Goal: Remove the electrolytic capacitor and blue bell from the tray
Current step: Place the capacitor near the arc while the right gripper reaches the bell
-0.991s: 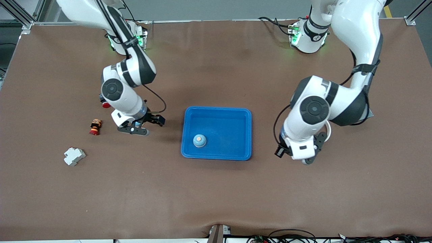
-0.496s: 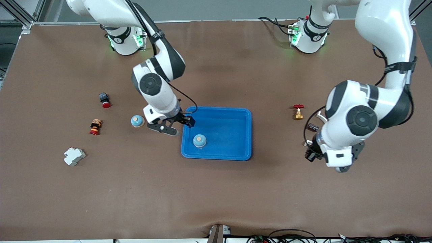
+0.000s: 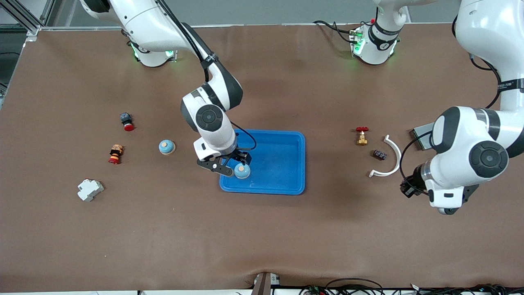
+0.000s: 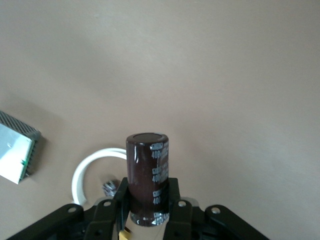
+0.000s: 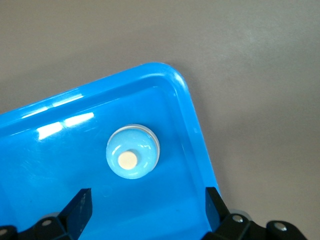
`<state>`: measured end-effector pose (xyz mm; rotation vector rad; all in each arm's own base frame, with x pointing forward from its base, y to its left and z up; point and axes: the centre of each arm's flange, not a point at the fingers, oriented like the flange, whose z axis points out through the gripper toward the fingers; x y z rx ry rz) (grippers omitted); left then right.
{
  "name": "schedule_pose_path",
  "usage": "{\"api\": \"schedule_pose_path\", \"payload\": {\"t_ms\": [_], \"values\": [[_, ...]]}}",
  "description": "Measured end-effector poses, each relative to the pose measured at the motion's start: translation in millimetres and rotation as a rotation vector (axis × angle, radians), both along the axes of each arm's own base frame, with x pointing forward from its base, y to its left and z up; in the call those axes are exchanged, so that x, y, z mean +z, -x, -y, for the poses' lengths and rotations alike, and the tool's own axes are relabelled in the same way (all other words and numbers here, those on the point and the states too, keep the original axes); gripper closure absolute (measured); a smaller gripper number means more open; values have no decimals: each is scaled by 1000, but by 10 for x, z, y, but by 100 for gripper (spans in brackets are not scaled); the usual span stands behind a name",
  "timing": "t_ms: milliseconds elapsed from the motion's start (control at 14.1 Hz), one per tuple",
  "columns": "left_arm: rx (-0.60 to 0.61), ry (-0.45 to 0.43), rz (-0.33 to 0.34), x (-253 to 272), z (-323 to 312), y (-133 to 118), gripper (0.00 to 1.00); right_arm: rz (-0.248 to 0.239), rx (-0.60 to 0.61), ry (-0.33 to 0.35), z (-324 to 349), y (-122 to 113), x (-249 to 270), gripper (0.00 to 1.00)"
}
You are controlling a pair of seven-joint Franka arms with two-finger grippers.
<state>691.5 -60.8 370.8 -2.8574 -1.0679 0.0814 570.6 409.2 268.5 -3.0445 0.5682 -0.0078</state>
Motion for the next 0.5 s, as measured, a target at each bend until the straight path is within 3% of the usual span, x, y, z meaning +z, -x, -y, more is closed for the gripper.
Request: {"api": "schedule_pose_path", "payload": {"t_ms": [496], "values": [[-68, -43, -43, -240, -802, -15, 67, -9, -19, 22, -96, -108, -387, 0]]}}
